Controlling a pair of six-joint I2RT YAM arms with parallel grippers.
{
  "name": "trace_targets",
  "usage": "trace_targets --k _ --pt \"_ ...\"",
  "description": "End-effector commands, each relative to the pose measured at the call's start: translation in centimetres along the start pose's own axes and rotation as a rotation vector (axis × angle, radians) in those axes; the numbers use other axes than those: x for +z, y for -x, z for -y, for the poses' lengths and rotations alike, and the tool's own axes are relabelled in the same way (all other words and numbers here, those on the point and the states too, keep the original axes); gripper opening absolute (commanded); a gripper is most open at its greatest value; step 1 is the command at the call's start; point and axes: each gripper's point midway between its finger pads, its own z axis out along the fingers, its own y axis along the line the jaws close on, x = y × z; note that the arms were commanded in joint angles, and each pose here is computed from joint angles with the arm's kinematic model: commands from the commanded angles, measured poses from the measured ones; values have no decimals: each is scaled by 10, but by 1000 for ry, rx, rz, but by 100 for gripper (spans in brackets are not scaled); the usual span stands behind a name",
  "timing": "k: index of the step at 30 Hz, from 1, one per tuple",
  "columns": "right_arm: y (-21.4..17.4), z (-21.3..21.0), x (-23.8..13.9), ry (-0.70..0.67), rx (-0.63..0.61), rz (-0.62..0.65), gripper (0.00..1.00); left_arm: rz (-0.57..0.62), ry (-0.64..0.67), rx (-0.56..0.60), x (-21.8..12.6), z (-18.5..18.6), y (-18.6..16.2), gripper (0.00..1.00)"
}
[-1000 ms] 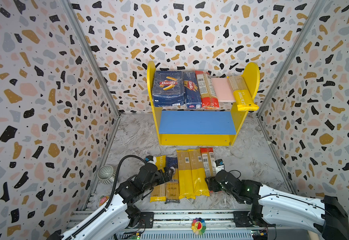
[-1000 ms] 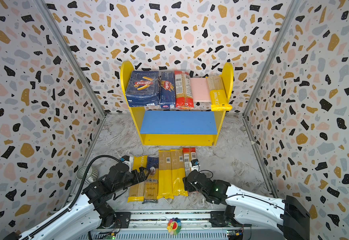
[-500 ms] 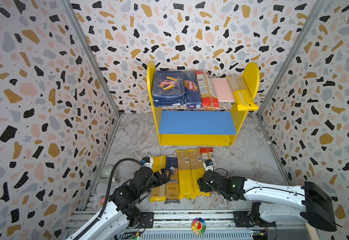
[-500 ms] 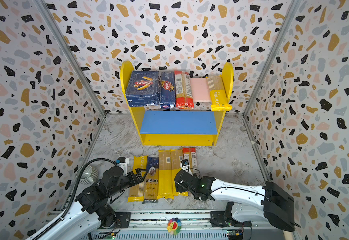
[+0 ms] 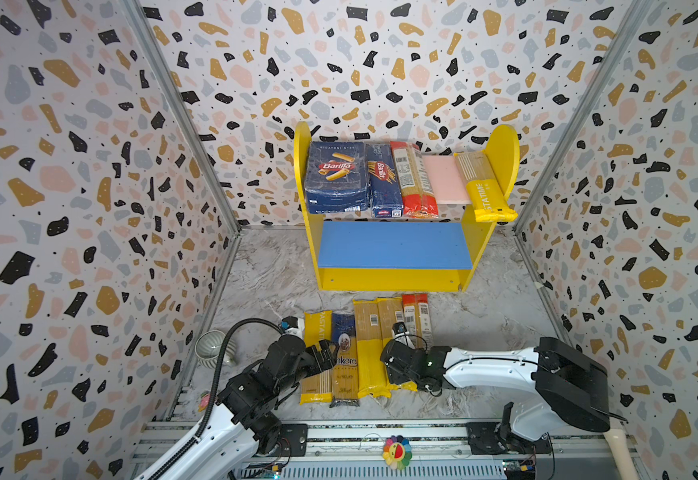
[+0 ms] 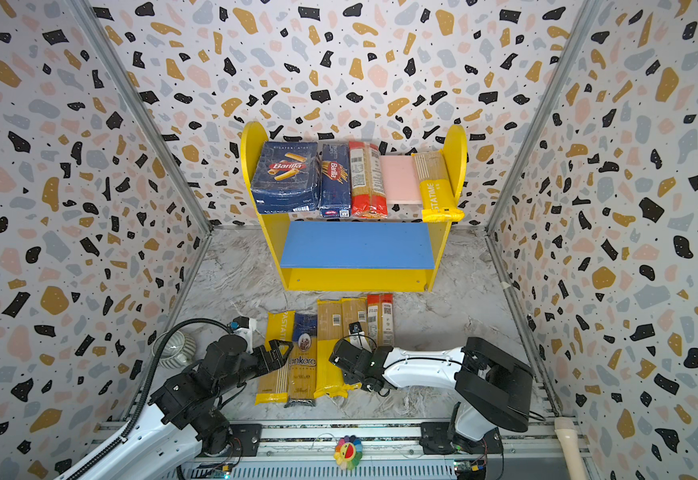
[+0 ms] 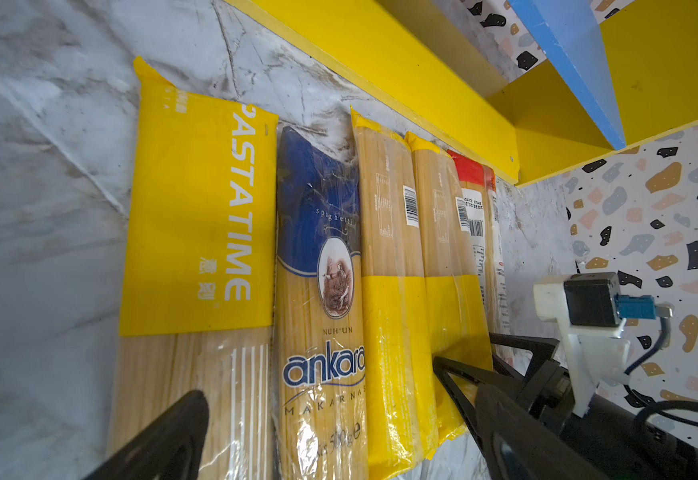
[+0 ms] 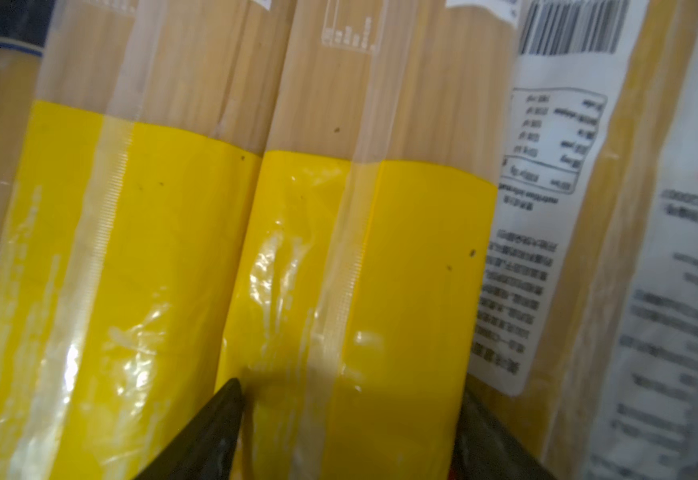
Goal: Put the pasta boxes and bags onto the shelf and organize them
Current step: 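Grasp the yellow spaghetti bag beside the red-and-white bag with the right gripper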
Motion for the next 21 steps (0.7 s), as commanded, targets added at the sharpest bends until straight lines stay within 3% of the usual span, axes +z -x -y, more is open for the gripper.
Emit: trace_targets --k 1,2,4,10,14,21 --pt "-34 2 19 -3 -15 -123 69 7 -7 13 -2 2 3 100" --pt "-38 3 22 -9 -14 -134 68 6 -5 13 -3 1 2 99" --pt "-47 9 27 -29 -4 -164 52 3 6 13 -4 -1 1 100" --pt "-52 6 19 38 26 -175 19 4 15 45 -6 -2 3 100" --pt "-35 5 -6 134 76 -114 12 9 18 44 -7 1 7 100" --pt "4 9 -55 448 221 14 6 22 33 60 -9 10 19 100"
